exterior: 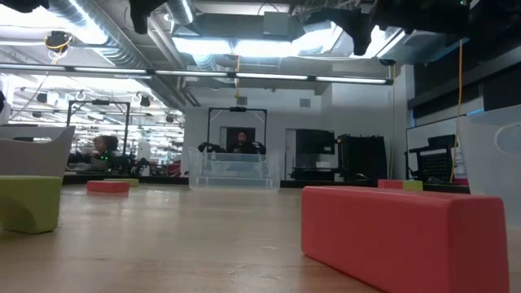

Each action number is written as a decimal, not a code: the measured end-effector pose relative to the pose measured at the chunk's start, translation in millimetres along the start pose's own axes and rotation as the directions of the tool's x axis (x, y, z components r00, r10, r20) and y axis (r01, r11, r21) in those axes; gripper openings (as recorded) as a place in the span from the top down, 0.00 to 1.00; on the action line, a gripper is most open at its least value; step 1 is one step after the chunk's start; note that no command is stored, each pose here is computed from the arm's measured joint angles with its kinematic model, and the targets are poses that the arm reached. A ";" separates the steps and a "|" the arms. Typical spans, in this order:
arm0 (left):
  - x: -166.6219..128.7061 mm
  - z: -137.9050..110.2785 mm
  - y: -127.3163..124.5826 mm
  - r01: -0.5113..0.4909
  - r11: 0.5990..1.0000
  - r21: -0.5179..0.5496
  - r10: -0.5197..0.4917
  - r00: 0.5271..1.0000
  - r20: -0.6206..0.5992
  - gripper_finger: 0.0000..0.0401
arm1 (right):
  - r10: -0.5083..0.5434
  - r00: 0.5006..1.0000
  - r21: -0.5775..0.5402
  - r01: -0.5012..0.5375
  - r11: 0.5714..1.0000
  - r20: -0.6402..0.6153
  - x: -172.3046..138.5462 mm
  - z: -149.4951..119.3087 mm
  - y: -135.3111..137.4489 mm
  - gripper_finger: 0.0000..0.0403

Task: Sort & place blocks by color
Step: Put the top left lime green half pillar block into the gray bin

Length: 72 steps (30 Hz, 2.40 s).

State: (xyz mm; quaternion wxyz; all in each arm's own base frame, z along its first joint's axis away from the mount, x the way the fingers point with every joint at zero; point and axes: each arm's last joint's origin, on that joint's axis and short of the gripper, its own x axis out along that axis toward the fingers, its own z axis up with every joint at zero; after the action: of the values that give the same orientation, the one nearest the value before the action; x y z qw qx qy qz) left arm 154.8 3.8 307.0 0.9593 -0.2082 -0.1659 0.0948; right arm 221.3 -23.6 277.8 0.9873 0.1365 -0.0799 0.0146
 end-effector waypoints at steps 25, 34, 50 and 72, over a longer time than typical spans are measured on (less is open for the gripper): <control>-0.1 0.3 0.5 -0.019 0.999 -0.029 0.019 1.000 0.008 0.51 | 0.000 1.000 -0.012 0.001 1.000 0.008 0.5 1.8 0.5 0.38; 24.9 26.1 9.0 -0.420 0.902 0.103 0.432 0.863 -0.262 0.51 | 0.000 1.000 -0.012 0.000 1.000 0.007 0.6 1.8 0.6 0.38; 2.5 -22.6 135.5 -0.716 0.471 0.516 0.687 -0.070 -0.724 0.51 | -0.001 1.000 -0.009 0.001 1.000 0.005 0.6 1.6 0.5 0.38; -8.2 -64.9 223.5 -0.745 0.448 0.494 0.623 -0.136 -0.770 0.51 | -0.002 1.000 0.044 0.001 0.999 0.005 0.6 1.7 0.5 0.38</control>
State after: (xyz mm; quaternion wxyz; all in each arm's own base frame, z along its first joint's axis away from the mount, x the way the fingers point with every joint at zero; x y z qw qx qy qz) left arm 145.1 178.0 152.6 0.6569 -0.3283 0.5159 0.4410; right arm 221.7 -23.5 279.6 0.9839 0.1583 -0.0821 0.0152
